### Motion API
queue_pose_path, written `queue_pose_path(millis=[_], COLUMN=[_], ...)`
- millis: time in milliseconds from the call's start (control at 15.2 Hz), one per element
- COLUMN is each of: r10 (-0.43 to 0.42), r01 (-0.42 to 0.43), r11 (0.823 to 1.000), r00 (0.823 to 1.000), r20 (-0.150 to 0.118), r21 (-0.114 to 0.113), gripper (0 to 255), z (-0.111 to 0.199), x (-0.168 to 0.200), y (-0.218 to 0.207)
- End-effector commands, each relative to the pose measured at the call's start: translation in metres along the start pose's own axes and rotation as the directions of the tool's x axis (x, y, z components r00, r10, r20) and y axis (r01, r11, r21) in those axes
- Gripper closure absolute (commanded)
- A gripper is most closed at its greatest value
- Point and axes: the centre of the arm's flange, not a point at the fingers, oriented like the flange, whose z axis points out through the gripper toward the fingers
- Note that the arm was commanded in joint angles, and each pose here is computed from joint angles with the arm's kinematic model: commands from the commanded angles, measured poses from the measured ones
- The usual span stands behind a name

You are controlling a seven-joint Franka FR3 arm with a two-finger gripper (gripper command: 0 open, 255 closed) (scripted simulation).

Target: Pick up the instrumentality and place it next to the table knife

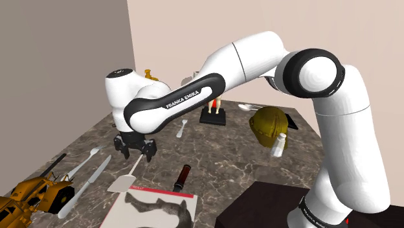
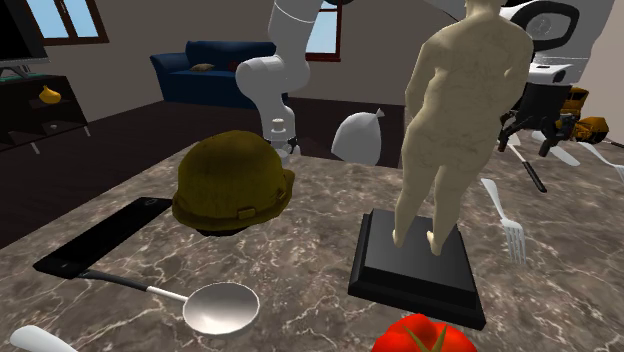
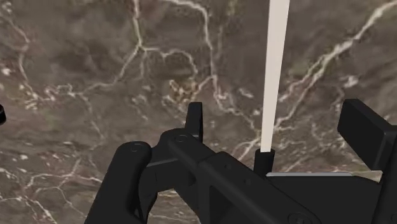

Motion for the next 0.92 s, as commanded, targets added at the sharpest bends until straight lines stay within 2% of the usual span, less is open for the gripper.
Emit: queue_pose_path(millis=[0, 66, 330, 858], r10=[0.000, 0.000, 0.000, 0.000], r01=[0.000, 0.000, 0.000, 0.000], r11=[1.000, 1.000, 1.000, 1.000], r00=[1.000, 1.000, 1.000, 1.000], r20=[0.000, 0.000, 0.000, 0.000], r21=[0.000, 0.000, 0.000, 0.000], gripper=[0, 0, 0, 0], z=[0.000, 0.000, -0.050, -0.050], x=[0.000, 0.000, 0.000, 0.000], y=[0.000, 0.000, 0.000, 0.000])
